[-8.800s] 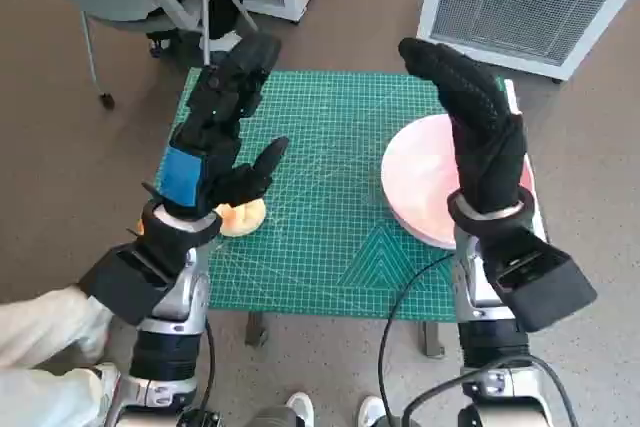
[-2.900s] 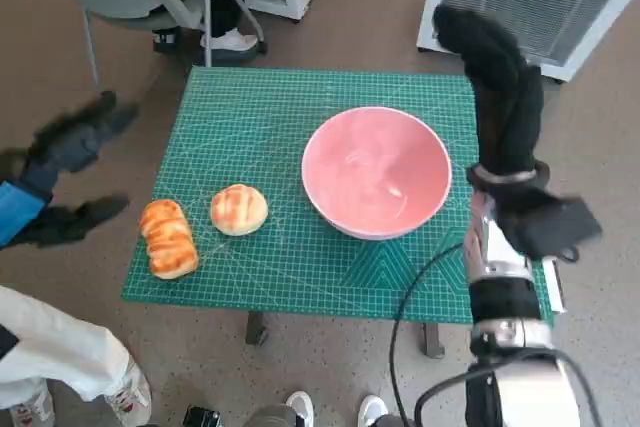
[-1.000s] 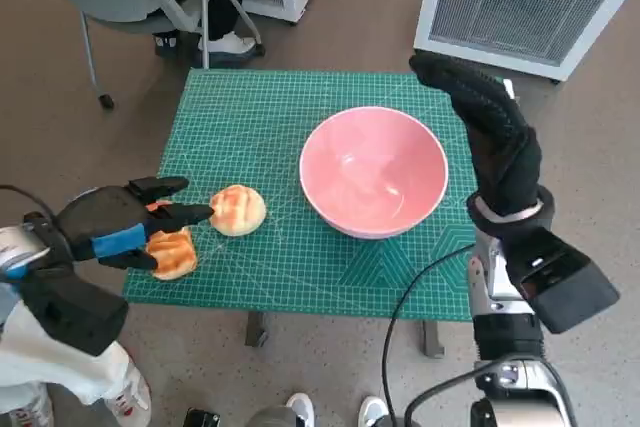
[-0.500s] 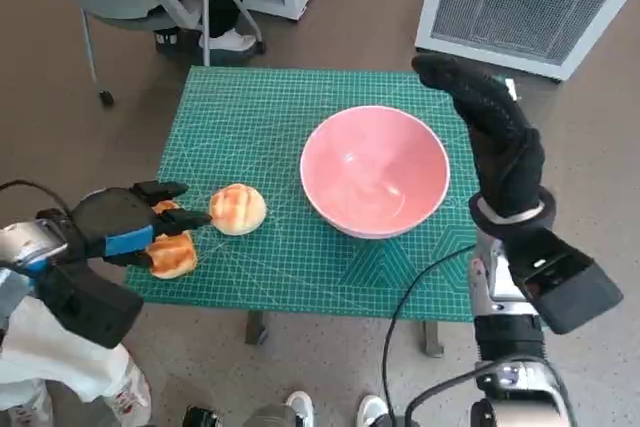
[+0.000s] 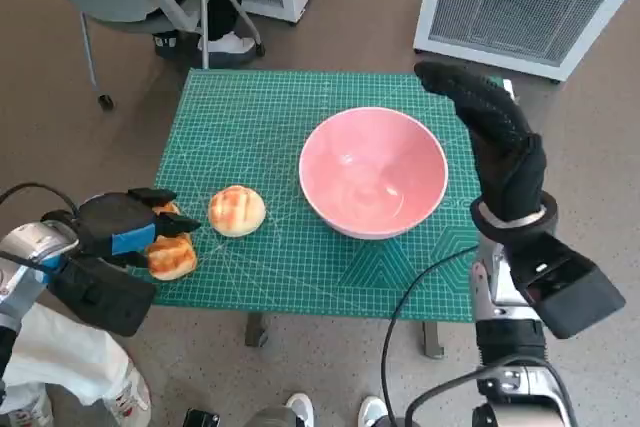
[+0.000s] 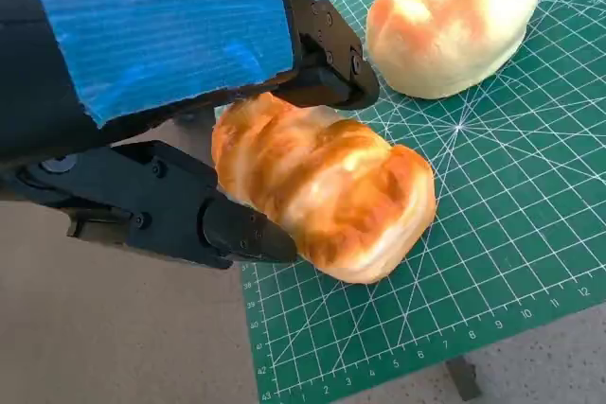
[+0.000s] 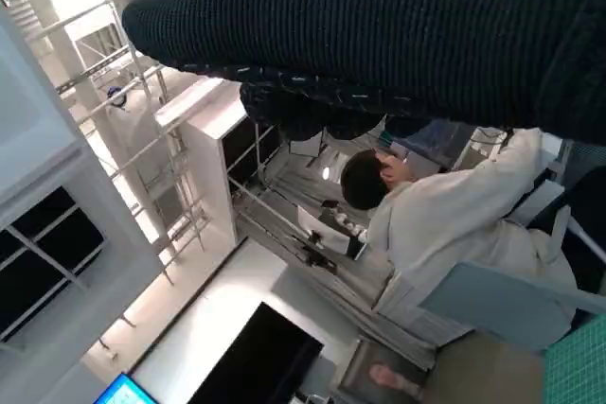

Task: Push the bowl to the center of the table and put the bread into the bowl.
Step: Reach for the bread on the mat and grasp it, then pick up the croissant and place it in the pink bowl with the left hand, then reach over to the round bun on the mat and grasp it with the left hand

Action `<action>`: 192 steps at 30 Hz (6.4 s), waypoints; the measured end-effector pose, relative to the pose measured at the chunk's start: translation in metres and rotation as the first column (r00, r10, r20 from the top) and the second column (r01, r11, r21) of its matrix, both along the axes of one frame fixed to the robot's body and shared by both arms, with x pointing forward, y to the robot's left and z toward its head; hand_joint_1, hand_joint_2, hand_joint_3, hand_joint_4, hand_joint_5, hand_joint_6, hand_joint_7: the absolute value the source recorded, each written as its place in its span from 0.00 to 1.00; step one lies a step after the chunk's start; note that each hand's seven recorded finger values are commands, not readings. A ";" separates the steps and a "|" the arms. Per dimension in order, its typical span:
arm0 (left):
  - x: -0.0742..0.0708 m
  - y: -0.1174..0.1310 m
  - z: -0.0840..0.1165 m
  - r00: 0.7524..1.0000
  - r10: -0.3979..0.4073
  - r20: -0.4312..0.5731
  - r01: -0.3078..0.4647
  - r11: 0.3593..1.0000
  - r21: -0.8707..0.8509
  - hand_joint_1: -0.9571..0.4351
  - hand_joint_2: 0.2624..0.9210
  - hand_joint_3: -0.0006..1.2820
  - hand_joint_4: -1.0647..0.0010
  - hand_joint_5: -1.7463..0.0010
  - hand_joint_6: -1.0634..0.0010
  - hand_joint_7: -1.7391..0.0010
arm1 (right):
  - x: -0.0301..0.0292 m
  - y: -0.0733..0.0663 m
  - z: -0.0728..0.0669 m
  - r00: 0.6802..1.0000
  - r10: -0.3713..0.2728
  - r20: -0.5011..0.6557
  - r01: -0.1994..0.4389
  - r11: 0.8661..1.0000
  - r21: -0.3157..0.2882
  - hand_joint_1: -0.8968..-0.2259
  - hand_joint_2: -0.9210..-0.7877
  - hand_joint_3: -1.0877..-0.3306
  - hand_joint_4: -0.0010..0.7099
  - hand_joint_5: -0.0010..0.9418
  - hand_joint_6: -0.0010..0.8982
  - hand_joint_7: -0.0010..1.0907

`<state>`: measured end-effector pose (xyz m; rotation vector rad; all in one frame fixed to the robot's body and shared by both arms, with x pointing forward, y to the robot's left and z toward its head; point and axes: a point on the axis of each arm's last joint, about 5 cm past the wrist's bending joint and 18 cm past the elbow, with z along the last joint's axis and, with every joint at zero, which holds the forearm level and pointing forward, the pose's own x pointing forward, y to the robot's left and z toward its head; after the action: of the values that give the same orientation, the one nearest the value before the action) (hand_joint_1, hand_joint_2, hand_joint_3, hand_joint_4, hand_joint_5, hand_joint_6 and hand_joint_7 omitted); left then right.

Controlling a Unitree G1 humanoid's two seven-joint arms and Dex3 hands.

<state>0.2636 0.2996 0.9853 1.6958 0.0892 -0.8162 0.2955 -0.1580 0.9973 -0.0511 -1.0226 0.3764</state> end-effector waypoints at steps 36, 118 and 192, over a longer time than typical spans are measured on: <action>0.010 0.006 -0.027 0.997 -0.001 0.080 0.001 1.000 0.002 0.68 1.00 0.12 0.53 0.16 0.37 0.45 | -0.0014 0.001 -0.003 1.000 -0.003 -0.023 0.003 1.000 -0.008 0.49 0.00 0.38 0.43 0.07 0.00 0.69; 0.089 -0.181 0.054 0.904 -0.201 0.378 0.386 0.764 -0.517 0.69 1.00 0.08 0.48 0.32 0.35 0.30 | -0.0026 -0.007 -0.010 0.999 -0.038 -0.030 0.039 0.999 0.025 0.48 0.00 0.40 0.39 0.15 0.00 0.71; 0.044 -0.069 0.035 0.991 0.104 0.089 -0.044 0.858 -0.512 0.50 0.83 0.00 0.93 1.00 0.78 0.97 | -0.0038 -0.004 -0.013 0.998 -0.037 -0.049 0.038 0.999 0.023 0.49 0.00 0.38 0.32 0.21 0.00 0.70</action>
<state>0.3075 0.2310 1.0207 1.2210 -0.1326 -0.6138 0.2917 -0.1618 0.9846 -0.0394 -0.9768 0.3301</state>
